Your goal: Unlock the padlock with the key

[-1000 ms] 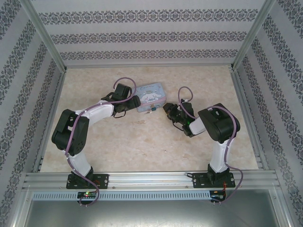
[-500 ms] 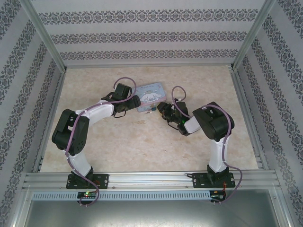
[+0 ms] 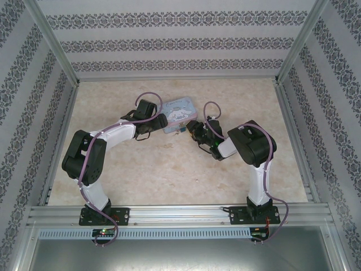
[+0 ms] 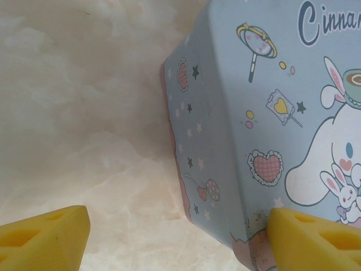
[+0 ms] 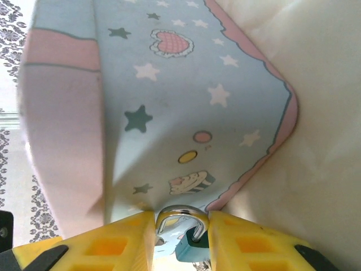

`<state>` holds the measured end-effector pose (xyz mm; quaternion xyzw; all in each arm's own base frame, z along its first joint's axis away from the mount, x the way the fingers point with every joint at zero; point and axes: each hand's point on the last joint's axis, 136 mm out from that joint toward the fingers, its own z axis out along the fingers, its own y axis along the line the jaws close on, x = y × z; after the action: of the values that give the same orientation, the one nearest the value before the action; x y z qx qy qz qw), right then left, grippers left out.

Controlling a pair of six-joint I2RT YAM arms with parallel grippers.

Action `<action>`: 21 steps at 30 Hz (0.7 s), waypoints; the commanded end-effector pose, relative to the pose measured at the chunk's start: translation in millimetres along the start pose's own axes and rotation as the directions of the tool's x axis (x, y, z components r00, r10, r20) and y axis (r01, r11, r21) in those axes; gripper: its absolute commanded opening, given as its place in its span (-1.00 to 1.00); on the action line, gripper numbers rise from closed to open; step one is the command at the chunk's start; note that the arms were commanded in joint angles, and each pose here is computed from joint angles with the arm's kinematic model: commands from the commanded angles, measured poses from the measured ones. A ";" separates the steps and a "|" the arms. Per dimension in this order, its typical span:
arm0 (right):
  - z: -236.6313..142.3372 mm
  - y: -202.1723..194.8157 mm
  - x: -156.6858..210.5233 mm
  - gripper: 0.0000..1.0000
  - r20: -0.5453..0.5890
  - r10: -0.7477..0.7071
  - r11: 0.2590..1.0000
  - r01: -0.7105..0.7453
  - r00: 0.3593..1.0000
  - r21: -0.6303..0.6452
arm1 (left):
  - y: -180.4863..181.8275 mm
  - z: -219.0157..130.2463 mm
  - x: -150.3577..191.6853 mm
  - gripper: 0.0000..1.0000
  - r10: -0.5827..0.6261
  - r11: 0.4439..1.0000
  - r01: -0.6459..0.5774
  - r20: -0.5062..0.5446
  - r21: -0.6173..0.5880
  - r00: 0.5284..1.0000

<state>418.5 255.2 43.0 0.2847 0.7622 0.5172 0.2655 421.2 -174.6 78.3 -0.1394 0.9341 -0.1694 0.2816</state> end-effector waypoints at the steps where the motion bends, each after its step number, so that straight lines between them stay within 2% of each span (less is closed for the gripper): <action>1: 8.0 11.6 -1.9 -0.36 0.020 -0.014 0.999 0.014 1.000 -0.038 | 24.8 14.3 32.8 0.64 0.006 0.996 -0.015 -0.102 -0.089 0.995; 5: 12.5 12.2 -1.4 -0.45 0.018 -0.004 0.999 0.005 1.000 -0.043 | 25.6 15.1 33.5 0.64 0.003 0.996 -0.012 -0.103 -0.089 0.995; 9: 13.8 11.2 -1.7 -0.77 0.023 0.000 0.999 0.001 1.000 -0.043 | 25.9 15.8 34.6 0.64 -0.001 0.996 -0.008 -0.105 -0.088 0.995; 12: 12.8 11.3 -2.3 -0.93 0.026 0.001 0.999 0.000 1.000 -0.043 | 25.3 16.3 35.0 0.64 -0.001 0.996 -0.008 -0.106 -0.086 0.994; 15: 10.8 11.0 -3.6 -1.00 0.032 0.002 0.999 0.000 0.999 -0.042 | 25.1 16.8 35.7 0.64 -0.002 0.996 -0.007 -0.108 -0.085 0.994; 21: 0.8 7.7 -10.0 -1.00 0.053 -0.001 0.999 0.002 0.999 -0.035 | 25.8 16.3 35.3 0.64 0.001 0.996 -0.010 -0.106 -0.089 0.994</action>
<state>425.7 258.2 40.4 0.2955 0.7553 0.5200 0.2680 422.7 -175.3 78.0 -0.1423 0.9327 -0.1720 0.2831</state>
